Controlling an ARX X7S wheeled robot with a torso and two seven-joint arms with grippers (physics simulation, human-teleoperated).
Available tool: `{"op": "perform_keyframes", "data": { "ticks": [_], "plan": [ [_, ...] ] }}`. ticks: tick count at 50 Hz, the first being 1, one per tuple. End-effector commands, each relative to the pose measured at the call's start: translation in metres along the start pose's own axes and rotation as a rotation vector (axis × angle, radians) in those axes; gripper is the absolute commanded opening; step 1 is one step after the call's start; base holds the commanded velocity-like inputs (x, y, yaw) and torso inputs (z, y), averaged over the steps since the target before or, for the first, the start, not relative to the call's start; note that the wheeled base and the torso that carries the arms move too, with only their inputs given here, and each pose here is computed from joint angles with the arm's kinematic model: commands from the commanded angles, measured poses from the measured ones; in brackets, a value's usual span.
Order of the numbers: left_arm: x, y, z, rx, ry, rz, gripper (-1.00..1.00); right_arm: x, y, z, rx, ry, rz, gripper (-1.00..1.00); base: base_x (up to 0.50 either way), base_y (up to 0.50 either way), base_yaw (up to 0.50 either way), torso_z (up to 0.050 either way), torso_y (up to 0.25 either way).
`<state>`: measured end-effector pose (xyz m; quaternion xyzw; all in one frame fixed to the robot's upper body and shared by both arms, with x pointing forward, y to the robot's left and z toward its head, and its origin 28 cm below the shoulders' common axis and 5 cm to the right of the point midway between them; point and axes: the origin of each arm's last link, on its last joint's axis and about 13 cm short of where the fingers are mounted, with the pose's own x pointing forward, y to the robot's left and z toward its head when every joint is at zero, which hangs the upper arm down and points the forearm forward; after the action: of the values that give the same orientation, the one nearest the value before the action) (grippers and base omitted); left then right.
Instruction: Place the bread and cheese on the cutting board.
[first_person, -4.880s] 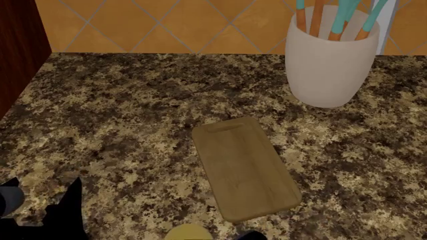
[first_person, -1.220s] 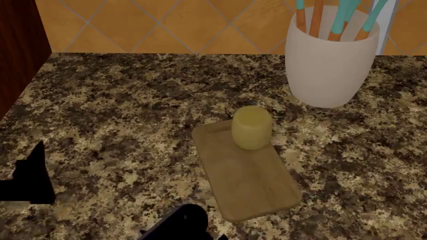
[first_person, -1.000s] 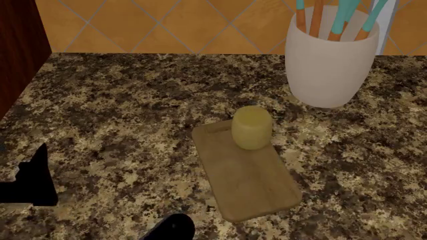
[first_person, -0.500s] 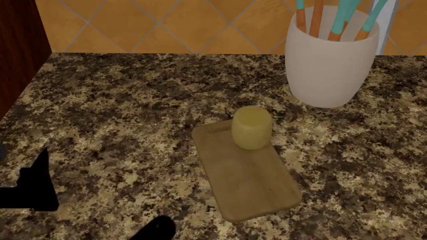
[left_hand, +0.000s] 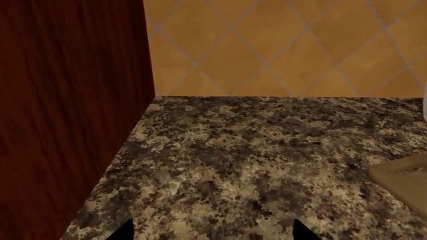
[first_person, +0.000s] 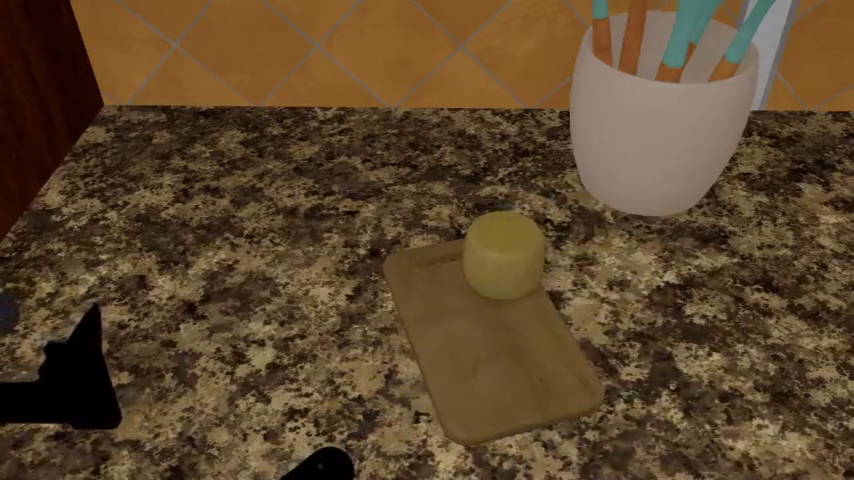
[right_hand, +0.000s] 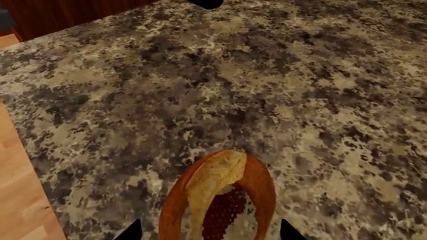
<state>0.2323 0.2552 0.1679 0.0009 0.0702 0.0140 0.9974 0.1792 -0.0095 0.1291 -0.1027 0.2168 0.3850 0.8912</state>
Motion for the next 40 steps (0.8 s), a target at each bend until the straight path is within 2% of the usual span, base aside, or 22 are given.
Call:
{"op": "perform_keyframes", "data": {
  "ticks": [1,14,15,30,40],
  "plan": [
    [0.0,0.0,0.0,-0.025,-0.017,-0.012,1.0,0.006,0.001,-0.007,0.019,0.022,0.007,1.0,0.0,0.0,0.0,0.0,0.0],
    [-0.001,0.0,0.0,-0.022,-0.015,-0.013,1.0,0.014,-0.002,-0.018,0.033,0.057,0.002,1.0,0.0,0.0,0.0,0.0,0.0],
    [-0.001,0.0,0.0,-0.022,-0.015,-0.013,1.0,0.013,-0.002,-0.017,0.029,0.044,-0.01,-1.0,0.0,0.0,0.0,0.0,0.0],
    [-0.001,-0.001,0.001,-0.022,-0.017,-0.018,1.0,-0.007,0.001,0.0,-0.016,-0.041,-0.086,-1.0,0.0,0.0,0.0,0.0,0.0],
    [-0.001,-0.002,0.0,-0.022,-0.016,-0.019,1.0,-0.025,-0.016,0.025,-0.004,-0.128,-0.169,-1.0,0.0,0.0,0.0,0.0,0.0]
  ]
}}
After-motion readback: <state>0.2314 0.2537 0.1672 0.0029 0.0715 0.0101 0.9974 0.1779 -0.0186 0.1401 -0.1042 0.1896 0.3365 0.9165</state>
